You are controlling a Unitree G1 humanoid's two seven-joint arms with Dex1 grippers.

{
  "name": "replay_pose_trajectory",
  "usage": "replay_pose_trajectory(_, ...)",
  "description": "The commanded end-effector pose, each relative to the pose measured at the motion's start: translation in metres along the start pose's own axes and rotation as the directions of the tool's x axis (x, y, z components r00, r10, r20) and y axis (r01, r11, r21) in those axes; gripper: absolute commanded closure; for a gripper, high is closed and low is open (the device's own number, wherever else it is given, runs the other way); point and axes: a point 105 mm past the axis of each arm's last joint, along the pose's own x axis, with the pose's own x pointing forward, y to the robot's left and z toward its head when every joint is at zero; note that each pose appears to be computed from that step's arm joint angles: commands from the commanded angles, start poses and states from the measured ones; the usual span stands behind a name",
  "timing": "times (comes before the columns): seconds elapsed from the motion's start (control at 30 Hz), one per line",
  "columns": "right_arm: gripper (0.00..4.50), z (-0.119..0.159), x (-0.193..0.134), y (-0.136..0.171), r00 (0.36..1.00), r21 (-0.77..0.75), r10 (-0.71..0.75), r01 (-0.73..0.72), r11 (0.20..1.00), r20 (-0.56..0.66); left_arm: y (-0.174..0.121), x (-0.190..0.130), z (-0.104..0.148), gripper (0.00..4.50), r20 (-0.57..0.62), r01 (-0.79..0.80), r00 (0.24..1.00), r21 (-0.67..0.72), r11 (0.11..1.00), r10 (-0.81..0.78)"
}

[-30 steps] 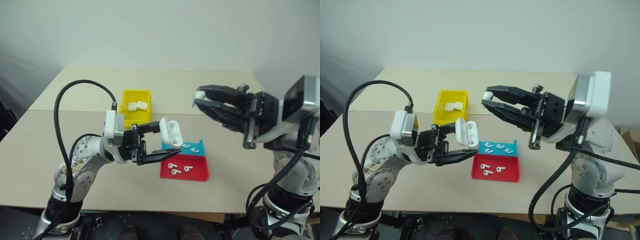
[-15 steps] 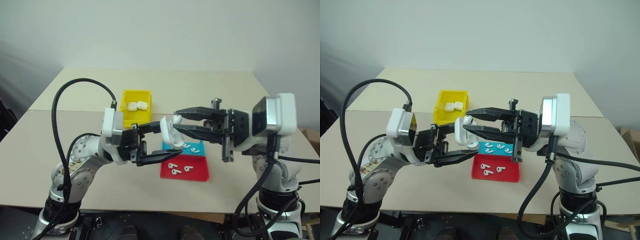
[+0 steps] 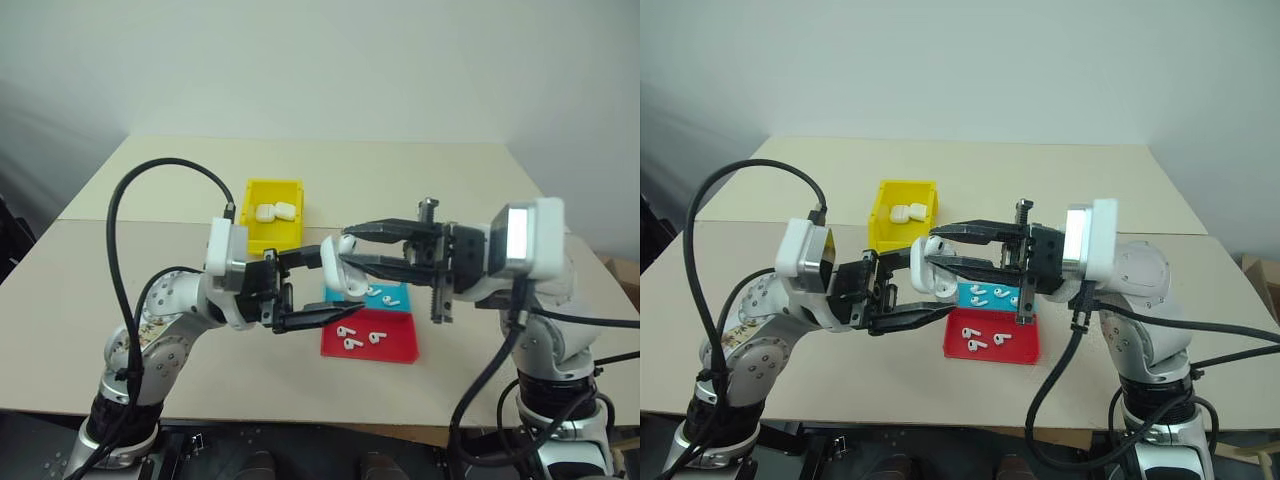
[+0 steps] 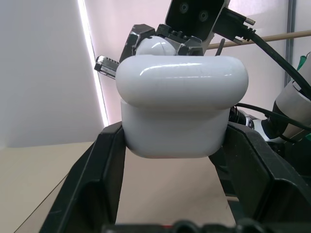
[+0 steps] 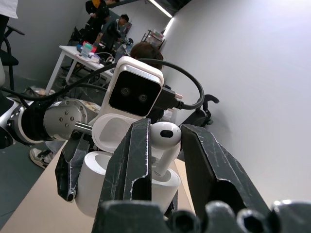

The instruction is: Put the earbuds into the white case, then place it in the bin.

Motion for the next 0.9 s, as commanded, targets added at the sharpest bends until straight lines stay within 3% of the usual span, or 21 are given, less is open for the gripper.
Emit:
replay_pose_trajectory(0.03, 3.37, 0.001, 0.000, 0.001, 1.000, -0.032, 0.006, -0.007, 0.999, -0.007, -0.004, 0.004, 0.010, 1.75, 0.033, 0.026, 0.999, 0.044, 0.999, -0.028)
replay_pose_trajectory(0.2, 3.37, 0.000, -0.001, 0.004, 1.000, -0.028, 0.024, -0.024, 0.999, -0.011, -0.004, 0.004, 0.010, 1.75, 0.035, 0.024, 0.999, 0.045, 0.999, -0.025)
replay_pose_trajectory(0.3, 2.71, 0.002, -0.002, 0.007, 0.999, -0.031, 0.051, -0.051, 0.998, -0.011, -0.004, 0.003, 0.009, 1.75, 0.032, 0.022, 0.999, 0.049, 0.999, -0.024)
replay_pose_trajectory(0.43, 1.40, 0.000, -0.003, 0.009, 0.997, -0.048, 0.071, -0.073, 0.996, -0.035, -0.004, 0.004, 0.009, 1.75, 0.032, 0.024, 0.999, 0.050, 0.998, -0.025)
replay_pose_trajectory(0.63, 1.40, 0.010, -0.014, -0.003, 0.998, -0.048, 0.054, -0.056, 0.997, -0.042, 0.001, -0.009, -0.003, 1.75, -0.024, -0.011, 1.000, 0.061, 0.998, 0.012)
replay_pose_trajectory(0.7, 1.40, 0.008, -0.020, -0.014, 0.993, -0.003, 0.036, -0.036, 0.999, -0.111, 0.000, -0.020, -0.013, 1.75, -0.063, -0.011, 0.998, 0.078, 0.997, 0.015)
replay_pose_trajectory(0.77, 1.40, -0.005, -0.027, -0.029, 0.958, 0.034, 0.041, -0.032, 0.999, -0.285, -0.002, -0.037, -0.025, 1.75, -0.115, -0.031, 0.993, 0.067, 0.997, 0.038)
replay_pose_trajectory(0.83, 1.40, -0.023, -0.036, -0.044, 0.875, 0.071, 0.057, -0.026, 0.997, -0.480, -0.007, -0.052, -0.036, 1.75, -0.167, -0.045, 0.984, 0.065, 0.997, 0.055)
replay_pose_trajectory(0.9, 1.40, -0.034, -0.042, -0.055, 0.799, 0.099, 0.079, -0.025, 0.995, -0.595, -0.012, -0.062, -0.044, 1.75, -0.193, -0.046, 0.979, 0.086, 0.995, 0.062)
